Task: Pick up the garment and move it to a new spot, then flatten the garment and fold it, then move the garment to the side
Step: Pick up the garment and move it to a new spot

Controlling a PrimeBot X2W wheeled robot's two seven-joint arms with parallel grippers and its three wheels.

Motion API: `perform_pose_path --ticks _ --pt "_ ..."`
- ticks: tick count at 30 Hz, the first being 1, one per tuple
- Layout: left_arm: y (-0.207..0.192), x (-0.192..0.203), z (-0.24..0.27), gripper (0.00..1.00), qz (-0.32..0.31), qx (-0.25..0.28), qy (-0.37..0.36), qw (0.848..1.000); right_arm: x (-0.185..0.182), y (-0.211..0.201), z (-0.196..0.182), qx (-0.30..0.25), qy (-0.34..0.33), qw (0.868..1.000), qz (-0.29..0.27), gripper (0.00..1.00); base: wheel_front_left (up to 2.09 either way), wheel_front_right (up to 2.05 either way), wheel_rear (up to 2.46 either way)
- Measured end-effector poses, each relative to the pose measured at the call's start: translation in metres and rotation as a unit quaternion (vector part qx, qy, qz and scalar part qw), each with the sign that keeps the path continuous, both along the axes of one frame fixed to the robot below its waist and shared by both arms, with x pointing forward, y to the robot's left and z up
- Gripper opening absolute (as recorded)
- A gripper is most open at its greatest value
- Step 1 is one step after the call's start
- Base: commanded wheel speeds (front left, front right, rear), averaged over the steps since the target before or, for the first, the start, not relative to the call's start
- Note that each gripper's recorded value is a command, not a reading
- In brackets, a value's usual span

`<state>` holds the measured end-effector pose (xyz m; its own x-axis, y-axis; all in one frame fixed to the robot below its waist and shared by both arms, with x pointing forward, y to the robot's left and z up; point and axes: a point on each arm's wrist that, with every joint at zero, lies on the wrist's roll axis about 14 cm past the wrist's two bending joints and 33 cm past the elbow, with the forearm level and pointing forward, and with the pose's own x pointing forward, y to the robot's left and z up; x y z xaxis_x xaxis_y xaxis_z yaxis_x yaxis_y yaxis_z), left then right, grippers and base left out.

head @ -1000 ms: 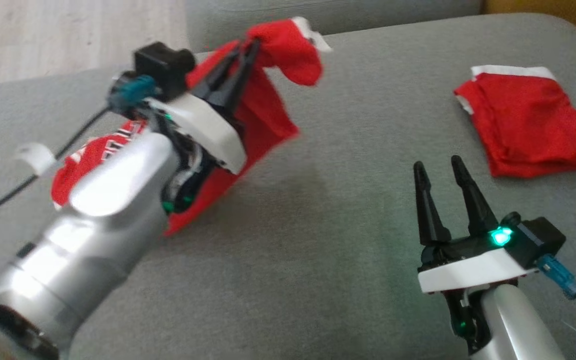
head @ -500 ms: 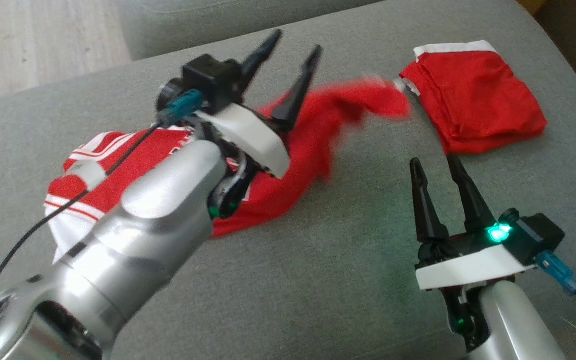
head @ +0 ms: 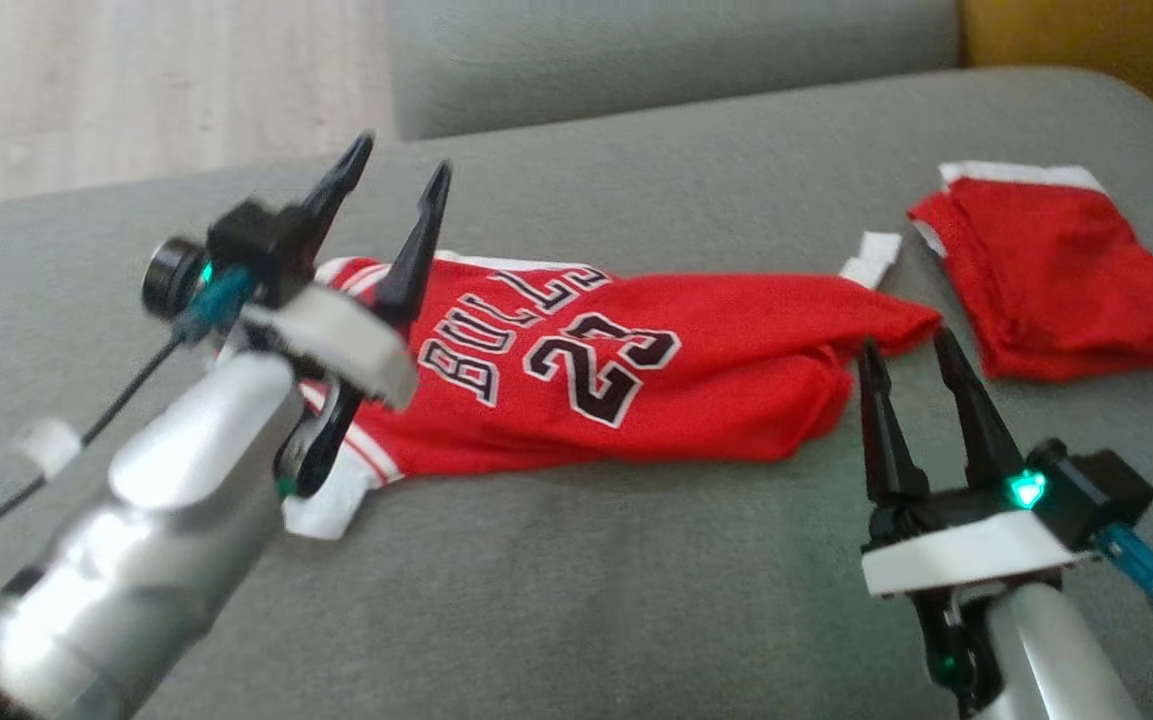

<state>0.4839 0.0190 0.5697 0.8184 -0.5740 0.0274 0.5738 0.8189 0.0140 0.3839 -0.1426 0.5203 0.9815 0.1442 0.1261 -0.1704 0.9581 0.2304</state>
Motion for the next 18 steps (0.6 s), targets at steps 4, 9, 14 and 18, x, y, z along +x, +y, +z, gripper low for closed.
perform_pose_path --ticks 4,9,14,18 --pt "0.042 -0.02 -0.009 1.0 0.042 0.015 -0.002 0.999 -0.005 0.009 -0.005 -0.006 0.006 1.0 0.012 1.0 0.0 0.0 0.0" --pt "0.097 -0.061 -0.034 1.0 0.115 0.015 0.018 0.993 -0.011 0.027 -0.005 -0.016 0.005 0.999 0.04 1.0 0.0 0.0 0.0" --pt "0.121 -0.099 -0.062 1.0 0.166 0.0 0.052 0.985 -0.015 0.04 -0.011 -0.018 0.013 0.998 0.059 1.0 0.0 0.0 0.0" --pt "0.128 -0.115 -0.07 1.0 0.192 -0.023 0.065 0.979 -0.018 0.044 -0.018 -0.019 0.023 0.997 0.067 1.0 0.0 0.0 0.0"
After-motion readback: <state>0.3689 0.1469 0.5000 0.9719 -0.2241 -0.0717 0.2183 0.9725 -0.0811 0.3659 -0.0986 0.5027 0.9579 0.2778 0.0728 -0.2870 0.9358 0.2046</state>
